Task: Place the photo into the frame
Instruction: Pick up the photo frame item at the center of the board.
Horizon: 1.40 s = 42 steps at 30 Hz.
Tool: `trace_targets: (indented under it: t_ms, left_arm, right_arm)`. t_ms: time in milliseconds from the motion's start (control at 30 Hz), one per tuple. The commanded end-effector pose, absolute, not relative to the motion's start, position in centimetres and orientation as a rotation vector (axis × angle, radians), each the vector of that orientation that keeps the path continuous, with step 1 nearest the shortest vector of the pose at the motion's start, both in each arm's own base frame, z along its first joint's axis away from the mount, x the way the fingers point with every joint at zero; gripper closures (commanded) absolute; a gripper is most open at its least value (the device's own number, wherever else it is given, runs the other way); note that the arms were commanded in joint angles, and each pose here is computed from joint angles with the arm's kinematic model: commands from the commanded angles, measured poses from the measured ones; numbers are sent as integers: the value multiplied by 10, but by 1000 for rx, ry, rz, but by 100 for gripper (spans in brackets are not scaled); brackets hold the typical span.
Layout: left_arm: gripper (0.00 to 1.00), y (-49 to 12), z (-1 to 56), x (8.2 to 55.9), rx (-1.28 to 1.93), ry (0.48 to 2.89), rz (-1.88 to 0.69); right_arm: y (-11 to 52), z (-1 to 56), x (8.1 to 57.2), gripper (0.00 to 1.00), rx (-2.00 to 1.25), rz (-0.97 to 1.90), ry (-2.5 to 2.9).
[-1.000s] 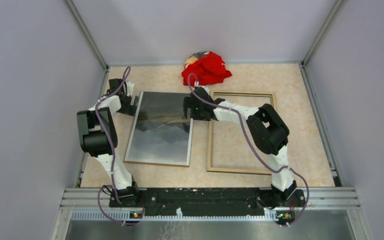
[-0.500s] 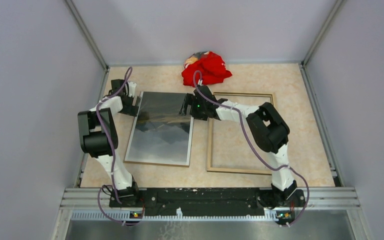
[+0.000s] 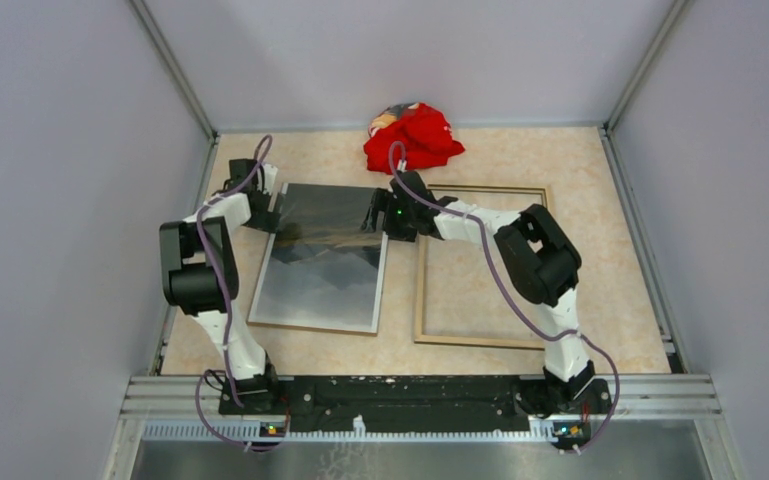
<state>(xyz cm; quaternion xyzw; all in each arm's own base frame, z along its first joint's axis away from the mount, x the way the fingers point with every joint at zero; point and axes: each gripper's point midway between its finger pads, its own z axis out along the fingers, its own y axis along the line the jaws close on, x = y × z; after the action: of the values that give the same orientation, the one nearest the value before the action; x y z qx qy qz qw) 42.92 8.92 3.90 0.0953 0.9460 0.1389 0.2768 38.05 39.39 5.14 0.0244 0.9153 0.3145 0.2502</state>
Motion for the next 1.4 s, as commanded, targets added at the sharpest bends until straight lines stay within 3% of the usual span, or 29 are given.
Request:
trace_targets:
  t_ms: [0, 367, 700, 800, 1067, 1367]
  left_arm:
    - [4, 69, 15, 414, 272, 2612, 311]
    - [7, 61, 14, 410, 297, 2590, 363]
    - [8, 58, 11, 410, 318, 2597, 337]
    - [8, 57, 13, 411, 317, 2596, 323]
    - [9, 53, 15, 409, 326, 2601, 294]
    - [9, 48, 17, 409, 339, 2605, 260]
  right_arm:
    - [416, 97, 377, 20, -17, 990, 2426]
    - [412, 100, 374, 22, -146, 712, 2490]
    - [413, 101, 370, 24, -144, 710, 2489]
    - [421, 114, 368, 25, -136, 837, 2441]
    - [425, 181, 358, 28, 45, 1494, 2195]
    - [434, 204, 351, 33, 86, 1766, 2061]
